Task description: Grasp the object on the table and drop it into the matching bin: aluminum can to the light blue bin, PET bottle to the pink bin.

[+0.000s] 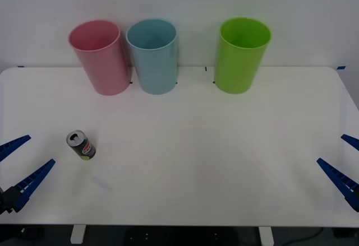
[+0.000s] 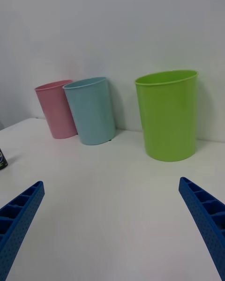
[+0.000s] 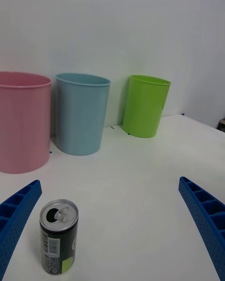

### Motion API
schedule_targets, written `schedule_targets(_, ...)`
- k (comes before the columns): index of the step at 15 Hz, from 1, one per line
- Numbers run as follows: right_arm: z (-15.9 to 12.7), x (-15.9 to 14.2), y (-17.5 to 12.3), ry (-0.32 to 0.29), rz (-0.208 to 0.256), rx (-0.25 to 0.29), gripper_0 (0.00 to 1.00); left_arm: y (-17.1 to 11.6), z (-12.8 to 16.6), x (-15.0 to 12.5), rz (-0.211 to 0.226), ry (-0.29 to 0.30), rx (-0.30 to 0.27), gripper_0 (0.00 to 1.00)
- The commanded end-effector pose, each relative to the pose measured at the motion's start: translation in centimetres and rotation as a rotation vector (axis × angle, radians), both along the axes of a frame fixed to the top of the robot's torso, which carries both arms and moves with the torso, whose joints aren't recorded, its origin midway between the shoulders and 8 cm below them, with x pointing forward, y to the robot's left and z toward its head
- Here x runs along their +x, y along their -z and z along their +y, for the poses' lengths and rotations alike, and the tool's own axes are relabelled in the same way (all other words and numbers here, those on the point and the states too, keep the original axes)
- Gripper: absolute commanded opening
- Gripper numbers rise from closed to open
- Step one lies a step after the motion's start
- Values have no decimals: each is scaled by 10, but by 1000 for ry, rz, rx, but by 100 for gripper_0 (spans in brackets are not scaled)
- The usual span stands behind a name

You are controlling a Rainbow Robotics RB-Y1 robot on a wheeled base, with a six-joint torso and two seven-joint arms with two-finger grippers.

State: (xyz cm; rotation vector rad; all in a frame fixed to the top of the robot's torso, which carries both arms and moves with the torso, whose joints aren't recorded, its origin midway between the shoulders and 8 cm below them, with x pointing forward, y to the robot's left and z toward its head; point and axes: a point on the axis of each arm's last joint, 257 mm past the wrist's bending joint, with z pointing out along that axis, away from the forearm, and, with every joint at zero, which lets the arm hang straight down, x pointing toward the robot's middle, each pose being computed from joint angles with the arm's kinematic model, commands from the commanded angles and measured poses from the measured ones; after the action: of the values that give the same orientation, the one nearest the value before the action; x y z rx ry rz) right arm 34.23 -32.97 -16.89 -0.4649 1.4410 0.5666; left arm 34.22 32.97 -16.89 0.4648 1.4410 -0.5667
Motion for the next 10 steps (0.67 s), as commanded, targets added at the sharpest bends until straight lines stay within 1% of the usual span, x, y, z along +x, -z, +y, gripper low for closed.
schedule_targets(1,0,0,0,0,0,0,100,0,0,0,0,0,0,100)
schedule_targets(2,0,0,0,0,0,0,100,13,3,-4,32,-17,-7,100)
schedule_targets(8,0,0,0,0,0,0,100,14,2,-3,30,-16,3,100)
schedule_targets(10,0,0,0,0,0,0,100,17,3,-5,38,-20,5,100)
